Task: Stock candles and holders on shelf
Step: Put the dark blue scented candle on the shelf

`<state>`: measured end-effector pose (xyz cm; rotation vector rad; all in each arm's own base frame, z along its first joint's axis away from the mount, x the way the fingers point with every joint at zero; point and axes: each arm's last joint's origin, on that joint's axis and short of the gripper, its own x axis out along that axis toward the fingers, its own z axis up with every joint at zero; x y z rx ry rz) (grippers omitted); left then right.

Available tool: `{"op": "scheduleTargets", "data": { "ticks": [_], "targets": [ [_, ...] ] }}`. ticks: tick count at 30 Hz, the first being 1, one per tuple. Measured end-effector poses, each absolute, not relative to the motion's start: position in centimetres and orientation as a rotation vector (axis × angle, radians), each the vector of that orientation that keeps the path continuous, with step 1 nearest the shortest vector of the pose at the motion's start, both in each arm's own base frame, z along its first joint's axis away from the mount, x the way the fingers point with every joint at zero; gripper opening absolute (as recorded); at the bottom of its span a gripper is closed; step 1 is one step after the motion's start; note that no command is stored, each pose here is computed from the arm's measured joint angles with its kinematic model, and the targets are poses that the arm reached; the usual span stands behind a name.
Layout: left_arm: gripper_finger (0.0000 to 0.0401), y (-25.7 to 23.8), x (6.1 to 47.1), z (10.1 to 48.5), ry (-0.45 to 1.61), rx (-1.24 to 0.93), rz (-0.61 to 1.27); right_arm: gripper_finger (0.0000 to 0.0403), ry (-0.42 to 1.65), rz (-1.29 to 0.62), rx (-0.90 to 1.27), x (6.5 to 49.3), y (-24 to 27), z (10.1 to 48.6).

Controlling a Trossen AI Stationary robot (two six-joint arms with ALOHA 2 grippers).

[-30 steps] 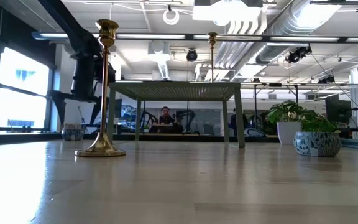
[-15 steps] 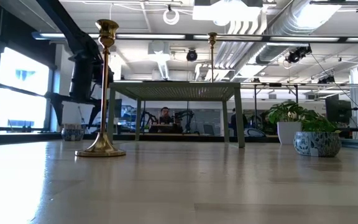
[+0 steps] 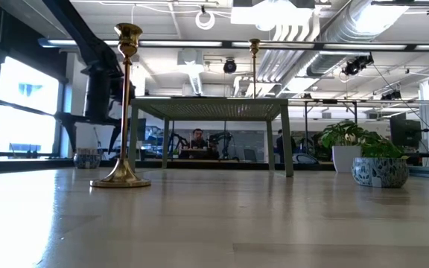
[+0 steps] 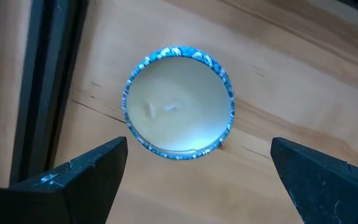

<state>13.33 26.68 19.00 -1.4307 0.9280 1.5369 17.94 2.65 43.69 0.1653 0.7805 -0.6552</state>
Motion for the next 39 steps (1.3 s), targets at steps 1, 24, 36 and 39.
{"op": "scheduleTargets", "data": {
  "ticks": [1, 24, 36, 39],
  "targets": [
    [0.0388, 26.7, 13.3, 19.0, 0.927, -1.432, 1.536, 0.0264, 0.780, -0.655, 0.165, 17.9, 2.7, 43.7],
    [0.0388, 26.8, 13.2, 18.9, 0.882, -1.479, 1.562, 0.0264, 0.785, -0.650, 0.155, 18.0, 2.7, 43.7],
    [0.0388, 26.2, 13.1, 18.9, 0.950, -1.507, 1.534, 0.0264, 0.799, -0.613, 0.120, 18.1, 2.7, 43.7],
    [0.0388, 25.8, 13.0, 18.9, 0.965, -1.562, 1.567, 0.0264, 0.771, -0.645, -0.013, 18.2, 2.5, 43.9]
  ]
}}
